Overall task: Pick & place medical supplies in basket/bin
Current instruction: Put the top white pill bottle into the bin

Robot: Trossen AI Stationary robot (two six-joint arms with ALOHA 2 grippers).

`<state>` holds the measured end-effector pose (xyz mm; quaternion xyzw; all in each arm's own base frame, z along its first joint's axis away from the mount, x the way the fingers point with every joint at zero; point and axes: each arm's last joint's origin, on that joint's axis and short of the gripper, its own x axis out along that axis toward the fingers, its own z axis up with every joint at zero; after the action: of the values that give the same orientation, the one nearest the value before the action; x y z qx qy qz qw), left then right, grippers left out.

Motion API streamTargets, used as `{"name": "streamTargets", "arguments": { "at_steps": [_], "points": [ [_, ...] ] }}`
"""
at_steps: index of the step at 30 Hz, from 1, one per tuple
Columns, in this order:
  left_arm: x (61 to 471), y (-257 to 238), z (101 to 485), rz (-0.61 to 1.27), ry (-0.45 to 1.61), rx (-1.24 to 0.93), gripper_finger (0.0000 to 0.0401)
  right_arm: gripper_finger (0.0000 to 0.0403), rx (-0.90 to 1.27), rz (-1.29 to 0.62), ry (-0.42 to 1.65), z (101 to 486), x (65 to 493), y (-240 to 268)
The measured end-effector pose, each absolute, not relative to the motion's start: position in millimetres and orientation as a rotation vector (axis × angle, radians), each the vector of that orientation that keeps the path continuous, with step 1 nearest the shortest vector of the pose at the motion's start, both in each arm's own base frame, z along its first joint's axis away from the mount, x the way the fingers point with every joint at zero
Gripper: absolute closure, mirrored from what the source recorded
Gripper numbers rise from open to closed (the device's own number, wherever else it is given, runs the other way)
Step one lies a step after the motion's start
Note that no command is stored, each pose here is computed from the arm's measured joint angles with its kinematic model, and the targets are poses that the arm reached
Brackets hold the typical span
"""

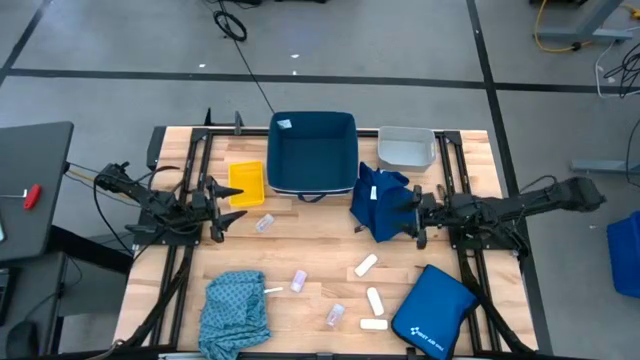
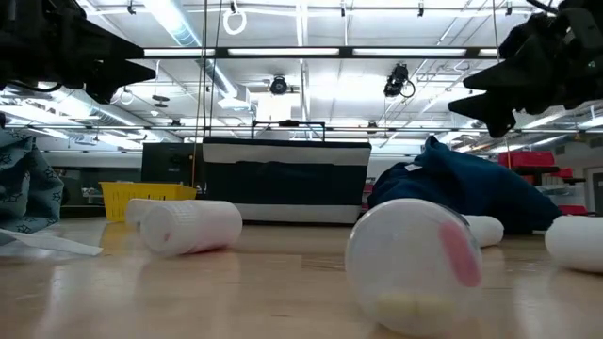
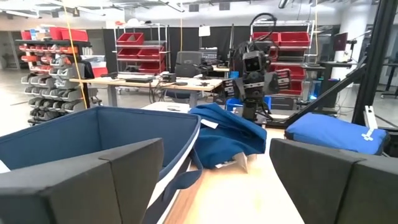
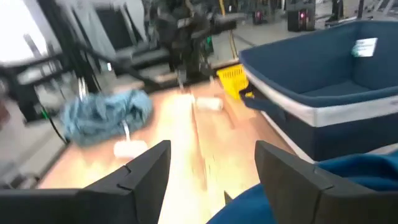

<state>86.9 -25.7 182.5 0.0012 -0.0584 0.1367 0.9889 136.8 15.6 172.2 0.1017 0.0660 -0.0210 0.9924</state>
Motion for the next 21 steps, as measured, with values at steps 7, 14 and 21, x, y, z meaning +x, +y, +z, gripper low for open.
{"name": "streamTargets", "arguments": {
  "at_steps": [7,14,21],
  "points": [
    [87,-26,182,0.278,-0.107,0.019,0.0103,0.0168,-0.02,-0.051,0.329,189,177,43],
    [87,-25,178,0.295,-0.075,0.019,0.0103,0.016,-0.135,-0.027,0.544,200,222,66],
    [88,-25,174,0.3,-0.048,0.018,0.0103,0.016,-0.249,0.036,0.713,212,249,90]
  ]
}}
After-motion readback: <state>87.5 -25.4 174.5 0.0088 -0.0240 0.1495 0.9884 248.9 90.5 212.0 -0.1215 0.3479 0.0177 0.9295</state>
